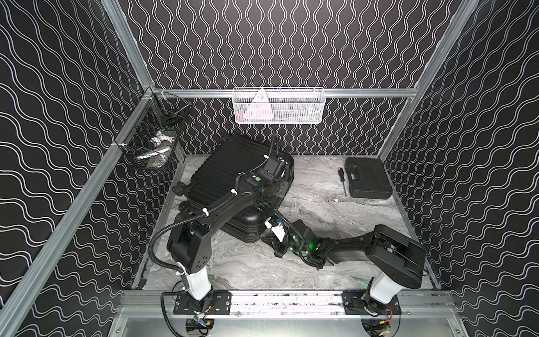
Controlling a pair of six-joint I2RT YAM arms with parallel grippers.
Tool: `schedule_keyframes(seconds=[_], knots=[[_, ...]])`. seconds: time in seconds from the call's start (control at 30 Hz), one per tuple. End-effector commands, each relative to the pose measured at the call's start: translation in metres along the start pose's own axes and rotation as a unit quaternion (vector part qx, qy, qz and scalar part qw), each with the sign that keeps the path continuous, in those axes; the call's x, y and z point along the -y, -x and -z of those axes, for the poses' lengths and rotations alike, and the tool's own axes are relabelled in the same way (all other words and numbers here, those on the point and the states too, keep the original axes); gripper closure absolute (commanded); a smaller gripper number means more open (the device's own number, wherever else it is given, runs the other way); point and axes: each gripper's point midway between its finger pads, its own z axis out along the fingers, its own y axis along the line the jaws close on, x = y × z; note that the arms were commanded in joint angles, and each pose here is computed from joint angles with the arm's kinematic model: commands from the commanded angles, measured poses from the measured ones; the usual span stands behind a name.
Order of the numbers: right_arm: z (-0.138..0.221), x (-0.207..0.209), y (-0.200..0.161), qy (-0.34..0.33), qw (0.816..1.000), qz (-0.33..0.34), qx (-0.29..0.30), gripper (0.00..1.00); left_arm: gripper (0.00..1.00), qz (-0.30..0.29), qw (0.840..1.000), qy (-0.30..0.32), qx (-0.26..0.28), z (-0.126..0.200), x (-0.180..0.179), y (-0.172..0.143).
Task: Close the suitcase zippers
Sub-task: Zip the zipper on the suitcase.
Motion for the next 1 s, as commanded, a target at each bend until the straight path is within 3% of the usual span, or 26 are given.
schedule_keyframes(seconds=[0.0, 0.33, 0.53, 0.63, 0.77, 0.83, 0.97], knots=[[0.004, -0.068, -0.009, 0.152, 0.987, 0.038, -0.027, 1.00, 1.00, 0.064, 0.992, 0.061, 0.088, -0.010, -0.024, 0.038], [-0.007, -0.115, -0.004, 0.208, 0.974, 0.075, -0.046, 1.00, 1.00, 0.115, 0.984, 0.058, 0.120, -0.026, -0.023, 0.049], [-0.014, -0.114, -0.012, 0.202, 0.975, 0.069, -0.062, 1.00, 1.00, 0.127, 0.983, 0.050, 0.122, -0.035, -0.019, 0.051], [-0.015, -0.101, -0.018, 0.167, 0.982, 0.059, -0.064, 1.00, 0.99, 0.122, 0.985, 0.035, 0.116, -0.036, -0.013, 0.053], [-0.008, -0.064, -0.022, 0.093, 0.993, 0.034, -0.061, 1.00, 0.47, 0.069, 0.992, -0.019, 0.100, -0.019, 0.008, 0.061], [-0.001, -0.044, -0.021, 0.063, 0.996, 0.013, -0.056, 1.00, 0.26, 0.040, 0.995, -0.047, 0.081, -0.007, 0.019, 0.064], [0.015, -0.005, -0.021, 0.014, 0.998, -0.036, -0.040, 1.00, 0.11, -0.009, 0.992, -0.087, 0.088, 0.034, 0.029, 0.073]])
